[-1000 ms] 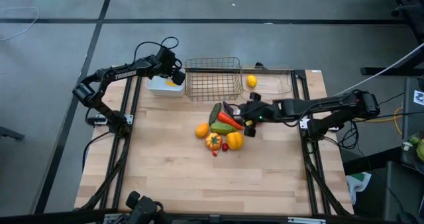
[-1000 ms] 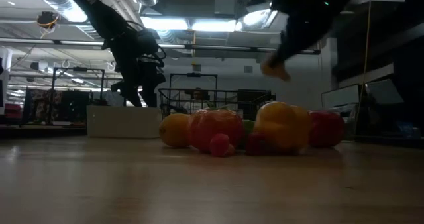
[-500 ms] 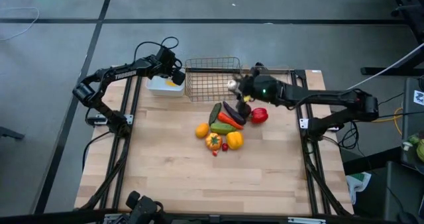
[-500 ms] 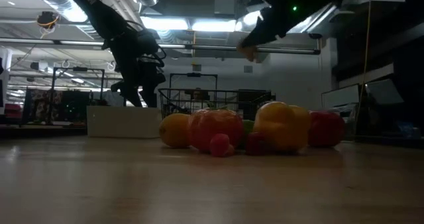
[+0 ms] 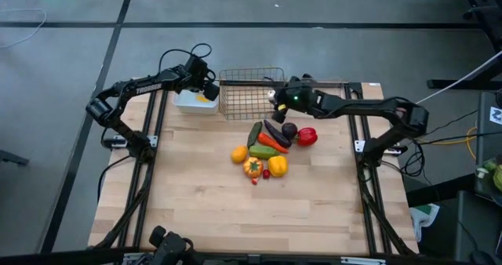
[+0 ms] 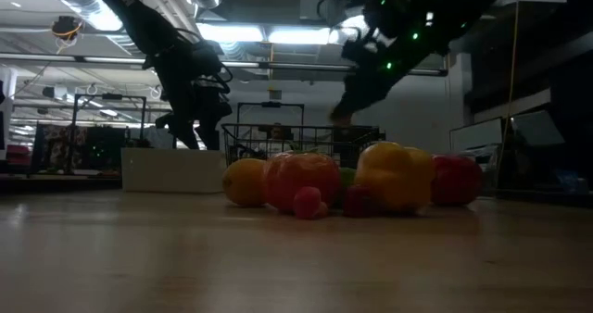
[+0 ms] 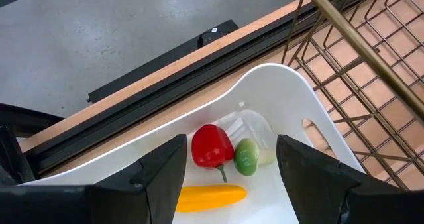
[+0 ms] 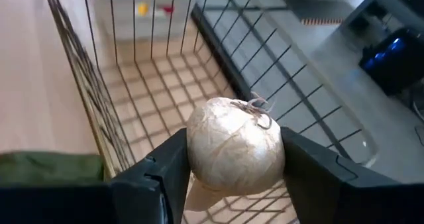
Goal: Sort produce into baskets
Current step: Put the garlic into the wire basket
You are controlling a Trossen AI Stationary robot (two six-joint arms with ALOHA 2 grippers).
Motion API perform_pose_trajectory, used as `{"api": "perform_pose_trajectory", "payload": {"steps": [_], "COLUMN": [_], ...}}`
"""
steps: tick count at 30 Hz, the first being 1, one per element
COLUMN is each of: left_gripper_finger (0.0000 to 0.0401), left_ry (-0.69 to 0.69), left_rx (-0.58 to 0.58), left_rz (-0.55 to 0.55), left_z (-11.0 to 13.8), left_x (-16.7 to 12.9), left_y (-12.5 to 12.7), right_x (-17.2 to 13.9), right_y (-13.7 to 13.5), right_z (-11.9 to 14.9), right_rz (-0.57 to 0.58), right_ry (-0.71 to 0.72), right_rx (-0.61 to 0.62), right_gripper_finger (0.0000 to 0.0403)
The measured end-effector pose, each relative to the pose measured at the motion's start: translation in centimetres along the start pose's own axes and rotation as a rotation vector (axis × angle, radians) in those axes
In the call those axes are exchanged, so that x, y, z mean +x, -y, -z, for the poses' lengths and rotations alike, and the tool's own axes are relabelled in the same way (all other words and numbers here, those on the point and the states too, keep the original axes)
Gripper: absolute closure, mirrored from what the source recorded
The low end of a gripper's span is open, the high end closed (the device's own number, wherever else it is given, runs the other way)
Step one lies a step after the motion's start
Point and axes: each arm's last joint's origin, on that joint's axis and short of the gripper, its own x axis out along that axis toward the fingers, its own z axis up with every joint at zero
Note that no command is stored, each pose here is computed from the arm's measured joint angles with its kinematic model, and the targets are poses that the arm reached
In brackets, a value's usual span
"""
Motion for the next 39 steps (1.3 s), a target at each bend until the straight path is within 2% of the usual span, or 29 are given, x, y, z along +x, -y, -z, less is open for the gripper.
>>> {"api": "perform_pose_trajectory", "payload": {"steps": [10, 32, 35, 39], "left_gripper_finger": [0.0171, 0.0171, 0.0171, 0.0171], "left_ry": [0.000, -0.001, -0.001, -0.001], "left_rx": [-0.001, -0.002, -0.002, -0.002], "left_rz": [0.000, 0.000, 0.000, 0.000], "left_z": [0.0, 0.0, 0.0, 0.0], "left_x": [0.0, 0.0, 0.0, 0.0], "left_y": [0.0, 0.0, 0.0, 0.0], "right_x": [2.5, 2.5, 2.5, 2.5], "right_y": [-1.0, -0.9, -0.9, -0.8], "right_z": [1.6, 1.5, 1.6, 1.5], "right_rz": [-0.005, 0.034, 0.035, 0.078], "right_ry": [-0.080, -0.075, -0.076, -0.083], "right_rx": [-0.017, -0.018, -0.016, -0.007], "right_gripper_finger": [0.0200, 0.0199, 0.0183, 0.0142]}}
